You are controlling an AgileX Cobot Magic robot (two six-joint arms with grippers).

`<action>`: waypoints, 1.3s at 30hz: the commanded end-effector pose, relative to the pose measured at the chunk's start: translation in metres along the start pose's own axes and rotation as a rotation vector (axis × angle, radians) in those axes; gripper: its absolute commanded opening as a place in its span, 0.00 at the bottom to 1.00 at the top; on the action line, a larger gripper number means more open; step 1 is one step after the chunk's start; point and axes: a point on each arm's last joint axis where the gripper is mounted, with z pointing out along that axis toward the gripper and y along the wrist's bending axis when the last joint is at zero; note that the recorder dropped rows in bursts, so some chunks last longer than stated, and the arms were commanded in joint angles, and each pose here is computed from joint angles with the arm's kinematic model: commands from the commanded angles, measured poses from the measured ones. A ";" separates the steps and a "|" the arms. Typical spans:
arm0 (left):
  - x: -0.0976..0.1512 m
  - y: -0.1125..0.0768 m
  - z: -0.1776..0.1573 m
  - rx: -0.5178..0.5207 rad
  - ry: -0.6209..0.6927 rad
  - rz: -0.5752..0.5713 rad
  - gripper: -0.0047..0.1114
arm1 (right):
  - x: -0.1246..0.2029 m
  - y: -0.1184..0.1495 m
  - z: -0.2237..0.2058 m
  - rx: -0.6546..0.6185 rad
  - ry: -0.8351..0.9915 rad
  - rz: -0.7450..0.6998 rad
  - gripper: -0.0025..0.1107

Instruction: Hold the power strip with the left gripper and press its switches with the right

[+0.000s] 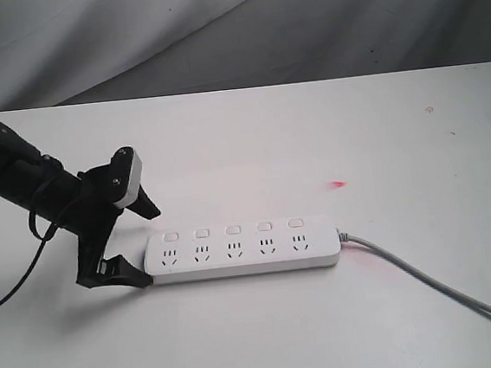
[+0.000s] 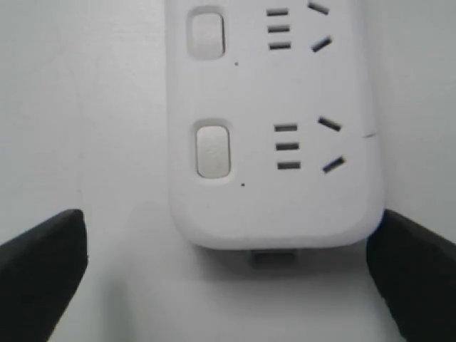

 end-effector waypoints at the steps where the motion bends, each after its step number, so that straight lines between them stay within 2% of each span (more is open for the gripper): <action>1: -0.023 0.002 -0.037 -0.105 -0.017 0.043 0.94 | 0.000 0.000 0.000 0.007 -0.013 0.002 0.02; 5: -0.051 0.000 -0.083 -0.260 -0.021 0.101 0.93 | 0.000 0.000 0.000 0.007 -0.013 0.002 0.02; 8: -0.072 -0.007 -0.119 -0.391 -0.036 0.145 0.86 | 0.000 0.000 0.000 0.007 -0.013 0.002 0.02; 10: -0.083 -0.012 -0.137 -0.465 -0.053 0.161 0.75 | 0.000 0.000 0.000 0.007 -0.013 0.002 0.02; 17: -0.110 -0.030 -0.188 -0.679 -0.074 0.214 0.20 | 0.000 0.000 0.000 0.007 -0.013 0.002 0.02; 19: -0.116 -0.036 -0.200 -0.726 -0.088 0.196 0.05 | 0.000 0.000 0.000 0.007 -0.013 0.002 0.02; 24: -0.131 -0.055 -0.230 -0.825 -0.178 0.071 0.04 | 0.000 0.000 0.000 0.007 -0.013 0.002 0.02; 34: -0.163 -0.122 -0.291 -0.904 -0.538 -0.316 0.04 | 0.000 0.000 0.000 0.007 -0.013 0.002 0.02; 37: -0.169 -0.143 -0.304 -0.906 -0.615 -0.361 0.04 | 0.000 0.000 0.000 0.007 -0.013 0.002 0.02; 39: -0.174 -0.158 -0.312 -0.910 -0.645 -0.351 0.04 | 0.000 0.000 0.000 0.007 -0.013 0.002 0.02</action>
